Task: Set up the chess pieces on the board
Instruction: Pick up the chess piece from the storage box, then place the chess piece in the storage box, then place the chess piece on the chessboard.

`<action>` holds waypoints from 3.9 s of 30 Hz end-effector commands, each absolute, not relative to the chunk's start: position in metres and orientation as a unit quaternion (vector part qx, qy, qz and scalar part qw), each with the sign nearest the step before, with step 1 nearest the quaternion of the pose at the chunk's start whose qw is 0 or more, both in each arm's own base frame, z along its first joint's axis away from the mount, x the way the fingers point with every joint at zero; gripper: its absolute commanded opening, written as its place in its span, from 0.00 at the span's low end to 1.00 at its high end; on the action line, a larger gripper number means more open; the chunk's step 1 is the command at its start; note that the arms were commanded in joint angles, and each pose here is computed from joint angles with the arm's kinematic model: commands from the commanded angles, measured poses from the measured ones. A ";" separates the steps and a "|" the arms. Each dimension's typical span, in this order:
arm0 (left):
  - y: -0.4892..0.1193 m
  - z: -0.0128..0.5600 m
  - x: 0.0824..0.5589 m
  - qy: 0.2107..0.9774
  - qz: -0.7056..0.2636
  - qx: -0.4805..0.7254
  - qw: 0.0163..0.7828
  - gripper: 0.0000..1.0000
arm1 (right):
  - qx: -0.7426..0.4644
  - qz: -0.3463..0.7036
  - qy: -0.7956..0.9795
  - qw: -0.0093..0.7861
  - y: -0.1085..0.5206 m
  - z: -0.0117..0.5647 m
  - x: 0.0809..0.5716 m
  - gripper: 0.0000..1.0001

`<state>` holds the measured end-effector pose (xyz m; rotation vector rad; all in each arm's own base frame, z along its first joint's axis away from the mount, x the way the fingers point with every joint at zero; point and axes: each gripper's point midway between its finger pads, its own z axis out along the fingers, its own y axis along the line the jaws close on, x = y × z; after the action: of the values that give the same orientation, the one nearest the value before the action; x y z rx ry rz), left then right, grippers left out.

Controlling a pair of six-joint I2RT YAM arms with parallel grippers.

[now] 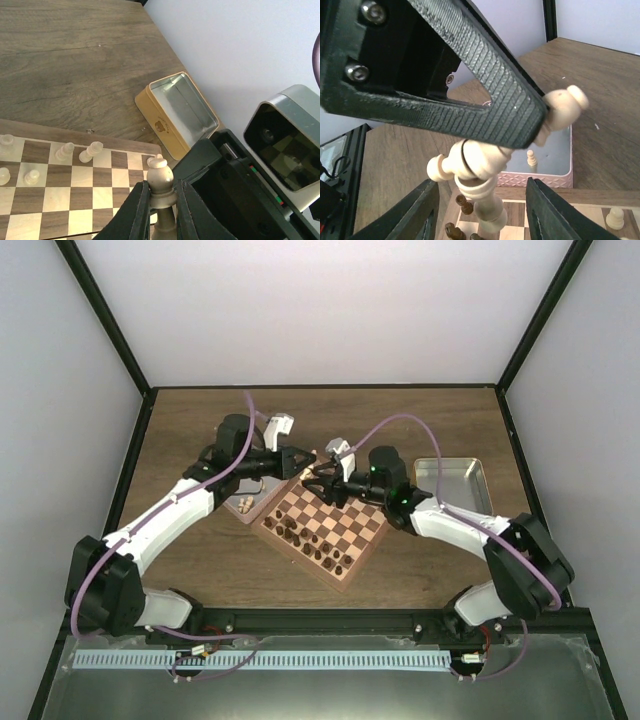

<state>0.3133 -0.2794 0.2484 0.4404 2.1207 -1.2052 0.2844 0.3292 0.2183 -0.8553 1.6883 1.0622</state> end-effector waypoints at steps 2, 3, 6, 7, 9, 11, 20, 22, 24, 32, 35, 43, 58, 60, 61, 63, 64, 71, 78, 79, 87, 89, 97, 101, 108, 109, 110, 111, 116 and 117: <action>-0.282 0.258 0.312 0.803 -0.464 0.178 0.327 0.09 | -0.377 0.421 0.673 0.476 0.343 0.224 0.291 0.46; -0.282 0.258 0.312 0.804 -0.463 0.178 0.328 0.09 | -0.381 0.420 0.675 0.472 0.345 0.220 0.290 0.46; -0.281 0.257 0.314 0.806 -0.458 0.176 0.330 0.09 | -0.392 0.414 0.676 0.467 0.351 0.214 0.288 0.46; -0.281 0.256 0.314 0.807 -0.456 0.176 0.331 0.09 | -0.390 0.411 0.678 0.468 0.351 0.212 0.289 0.46; -0.278 0.253 0.318 0.812 -0.446 0.171 0.335 0.09 | -0.383 0.408 0.685 0.467 0.351 0.210 0.292 0.46; -0.275 0.247 0.321 0.820 -0.434 0.165 0.336 0.09 | -0.377 0.405 0.689 0.467 0.350 0.209 0.294 0.46; -0.275 0.245 0.320 0.823 -0.436 0.157 0.327 0.09 | -0.382 0.411 0.686 0.464 0.356 0.207 0.294 0.30; -0.274 0.248 0.320 0.822 -0.436 0.156 0.331 0.09 | -0.382 0.409 0.688 0.461 0.357 0.205 0.295 0.22; -0.273 0.250 0.321 0.823 -0.432 0.154 0.336 0.09 | -0.383 0.407 0.693 0.456 0.358 0.202 0.295 0.16; -0.246 0.252 0.340 0.841 -0.370 0.097 0.382 0.08 | -0.379 0.402 0.708 0.440 0.355 0.191 0.290 0.06; -0.225 0.249 0.350 0.853 -0.317 0.059 0.410 0.08 | -0.371 0.400 0.718 0.433 0.351 0.187 0.289 0.06; -0.195 0.192 0.358 0.895 -0.215 0.026 0.390 0.09 | -0.297 0.397 0.765 0.410 0.333 0.187 0.288 0.09; -0.234 0.087 0.359 0.932 -0.206 0.038 0.297 0.10 | -0.171 0.362 0.808 0.431 0.291 0.200 0.294 0.13; -0.224 0.090 0.364 0.933 -0.178 0.025 0.312 0.10 | -0.171 0.366 0.808 0.429 0.293 0.200 0.293 0.13; -0.217 0.091 0.366 0.934 -0.160 0.017 0.320 0.10 | -0.172 0.369 0.808 0.426 0.294 0.200 0.293 0.13; -0.198 0.093 0.372 0.937 -0.109 0.000 0.331 0.11 | -0.172 0.375 0.806 0.424 0.296 0.201 0.292 0.13; -0.189 0.095 0.374 0.938 -0.086 -0.011 0.336 0.12 | -0.172 0.377 0.806 0.423 0.297 0.201 0.292 0.13; -0.133 0.087 0.381 0.939 -0.019 -0.086 0.332 0.19 | -0.171 0.384 0.808 0.413 0.299 0.198 0.291 0.13; -0.136 0.093 0.385 0.938 -0.042 -0.094 0.331 0.41 | -0.174 0.398 0.805 0.403 0.304 0.201 0.288 0.13; -0.138 0.098 0.385 0.936 -0.050 -0.093 0.335 0.43 | -0.177 0.401 0.804 0.402 0.305 0.201 0.288 0.13; -0.216 0.173 0.351 0.889 -0.310 0.014 0.337 0.60 | -0.281 0.437 0.755 0.400 0.326 0.215 0.267 0.13; -0.232 0.192 0.334 0.866 -0.378 0.037 0.325 0.64 | -0.317 0.445 0.733 0.406 0.332 0.221 0.260 0.13; -0.266 0.236 0.284 0.792 -0.533 0.114 0.275 0.72 | -0.403 0.449 0.676 0.424 0.349 0.240 0.253 0.12; -0.269 0.241 0.273 0.780 -0.546 0.142 0.269 0.73 | -0.411 0.428 0.687 0.419 0.355 0.235 0.260 0.12; -0.264 0.238 0.274 0.788 -0.529 0.147 0.281 0.74 | -0.416 0.407 0.705 0.406 0.360 0.222 0.264 0.12; -0.263 0.238 0.275 0.789 -0.524 0.143 0.286 0.75 | -0.415 0.403 0.708 0.405 0.360 0.220 0.265 0.13; -0.262 0.239 0.276 0.789 -0.522 0.143 0.291 0.76 | -0.416 0.400 0.711 0.402 0.360 0.217 0.266 0.13; -0.261 0.240 0.276 0.789 -0.520 0.143 0.294 0.77 | -0.415 0.396 0.715 0.400 0.360 0.215 0.267 0.13; -0.258 0.243 0.275 0.788 -0.515 0.145 0.304 0.81 | -0.419 0.376 0.727 0.393 0.361 0.208 0.274 0.12; -0.257 0.245 0.276 0.788 -0.513 0.146 0.308 0.81 | -0.418 0.371 0.730 0.393 0.361 0.206 0.275 0.12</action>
<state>0.3017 -0.2386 0.2098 0.1872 2.2038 -1.2345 0.2608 0.3569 0.2172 -1.0662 1.7974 1.0400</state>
